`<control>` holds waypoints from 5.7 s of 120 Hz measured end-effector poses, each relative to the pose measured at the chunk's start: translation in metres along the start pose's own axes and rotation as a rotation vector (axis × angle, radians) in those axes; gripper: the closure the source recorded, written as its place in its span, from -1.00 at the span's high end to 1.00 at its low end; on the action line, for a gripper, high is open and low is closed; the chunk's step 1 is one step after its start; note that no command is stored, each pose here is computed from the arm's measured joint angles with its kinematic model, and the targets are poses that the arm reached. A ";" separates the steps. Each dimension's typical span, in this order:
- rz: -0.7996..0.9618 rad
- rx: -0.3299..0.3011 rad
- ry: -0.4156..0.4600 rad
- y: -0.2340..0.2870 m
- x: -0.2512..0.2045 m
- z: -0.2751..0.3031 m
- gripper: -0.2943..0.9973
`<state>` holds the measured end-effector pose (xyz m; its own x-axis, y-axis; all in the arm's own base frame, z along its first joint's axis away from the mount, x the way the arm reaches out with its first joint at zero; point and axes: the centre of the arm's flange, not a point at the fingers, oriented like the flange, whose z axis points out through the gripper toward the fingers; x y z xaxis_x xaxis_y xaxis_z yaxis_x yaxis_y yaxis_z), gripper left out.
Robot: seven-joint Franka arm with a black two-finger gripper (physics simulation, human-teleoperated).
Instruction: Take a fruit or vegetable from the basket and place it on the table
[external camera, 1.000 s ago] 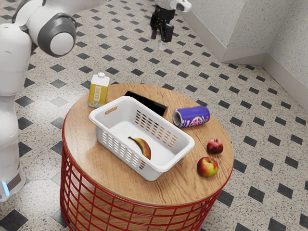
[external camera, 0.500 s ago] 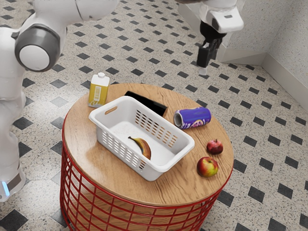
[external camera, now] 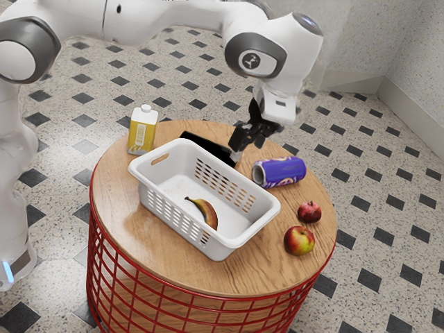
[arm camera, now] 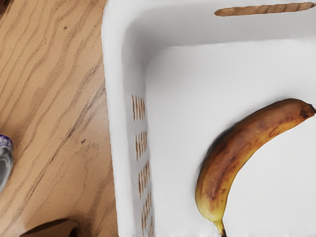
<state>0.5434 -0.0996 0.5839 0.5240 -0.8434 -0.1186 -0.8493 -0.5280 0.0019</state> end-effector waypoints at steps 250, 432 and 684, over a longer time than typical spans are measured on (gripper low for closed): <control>0.298 0.131 0.065 0.128 0.041 -0.108 0.54; 0.456 -0.015 0.050 0.060 -0.024 0.110 0.50; 0.332 0.165 0.185 -0.003 -0.074 0.053 -0.27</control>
<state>0.5041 -0.0301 0.5405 0.2096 -0.9769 0.0426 -0.9652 -0.2137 -0.1509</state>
